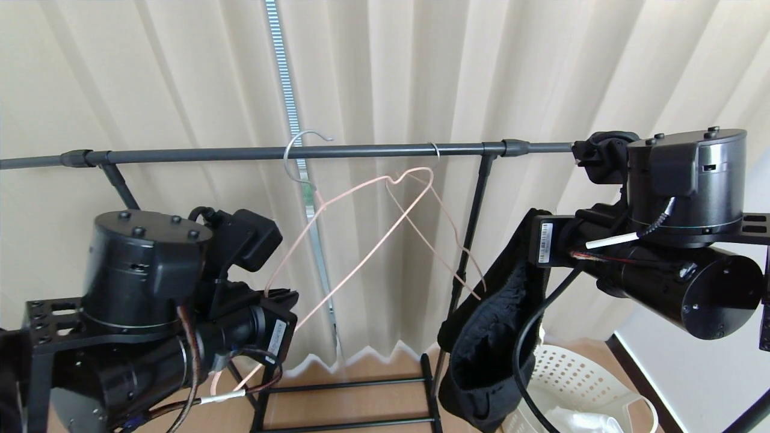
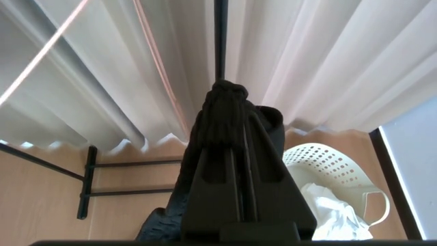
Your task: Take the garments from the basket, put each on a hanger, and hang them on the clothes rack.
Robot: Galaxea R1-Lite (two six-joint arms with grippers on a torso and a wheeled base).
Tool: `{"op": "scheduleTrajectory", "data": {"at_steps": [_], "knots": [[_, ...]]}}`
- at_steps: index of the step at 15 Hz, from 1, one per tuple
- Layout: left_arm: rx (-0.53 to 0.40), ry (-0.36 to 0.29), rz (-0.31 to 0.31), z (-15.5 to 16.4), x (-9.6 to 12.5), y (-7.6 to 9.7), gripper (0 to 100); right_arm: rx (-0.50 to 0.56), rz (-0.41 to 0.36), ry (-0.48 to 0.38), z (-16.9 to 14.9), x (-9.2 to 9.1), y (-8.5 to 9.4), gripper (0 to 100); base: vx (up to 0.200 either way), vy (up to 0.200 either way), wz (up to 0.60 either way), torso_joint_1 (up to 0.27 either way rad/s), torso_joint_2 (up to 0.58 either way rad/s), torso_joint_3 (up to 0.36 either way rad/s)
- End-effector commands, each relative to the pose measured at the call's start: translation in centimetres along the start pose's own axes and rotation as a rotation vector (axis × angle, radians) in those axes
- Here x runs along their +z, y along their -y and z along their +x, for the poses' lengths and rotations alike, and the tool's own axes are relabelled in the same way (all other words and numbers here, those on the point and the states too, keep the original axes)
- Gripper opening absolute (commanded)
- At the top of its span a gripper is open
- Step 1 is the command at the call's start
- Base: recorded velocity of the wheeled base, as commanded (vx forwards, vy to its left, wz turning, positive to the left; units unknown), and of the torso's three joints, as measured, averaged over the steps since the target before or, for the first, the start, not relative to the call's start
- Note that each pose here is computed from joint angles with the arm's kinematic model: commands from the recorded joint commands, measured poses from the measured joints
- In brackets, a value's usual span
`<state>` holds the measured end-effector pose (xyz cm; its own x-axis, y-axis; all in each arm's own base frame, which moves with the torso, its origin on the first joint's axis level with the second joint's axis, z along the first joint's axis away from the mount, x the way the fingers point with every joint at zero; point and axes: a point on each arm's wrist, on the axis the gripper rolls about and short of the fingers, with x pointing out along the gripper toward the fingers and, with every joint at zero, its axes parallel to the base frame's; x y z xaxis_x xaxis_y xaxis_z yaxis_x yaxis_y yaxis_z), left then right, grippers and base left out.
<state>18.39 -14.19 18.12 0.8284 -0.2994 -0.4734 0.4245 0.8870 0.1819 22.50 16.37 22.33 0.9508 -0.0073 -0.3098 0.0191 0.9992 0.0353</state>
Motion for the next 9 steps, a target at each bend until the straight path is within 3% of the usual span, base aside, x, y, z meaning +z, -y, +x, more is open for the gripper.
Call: {"op": "scheduleTrajectory", "data": {"at_steps": [1,6,9], "knots": [[-0.046,0.034,0.035,-1.8,-1.2,-0.3,0,-0.003,-0.003,-0.003,0.2,-0.1,0.0,0,0.0,0.0,0.0,0.0,0.0,0.0],[-0.097,0.039,0.155,-2.0,-3.2,0.7,0,-0.043,0.001,0.008,0.8,0.5,0.9,0,0.0,0.0,0.0,0.0,0.0,0.0],[-0.19,0.037,0.225,-2.1,-4.3,1.3,0,-0.097,-0.01,0.015,1.3,0.5,1.2,0,0.0,0.0,0.0,0.0,0.0,0.0]]}}
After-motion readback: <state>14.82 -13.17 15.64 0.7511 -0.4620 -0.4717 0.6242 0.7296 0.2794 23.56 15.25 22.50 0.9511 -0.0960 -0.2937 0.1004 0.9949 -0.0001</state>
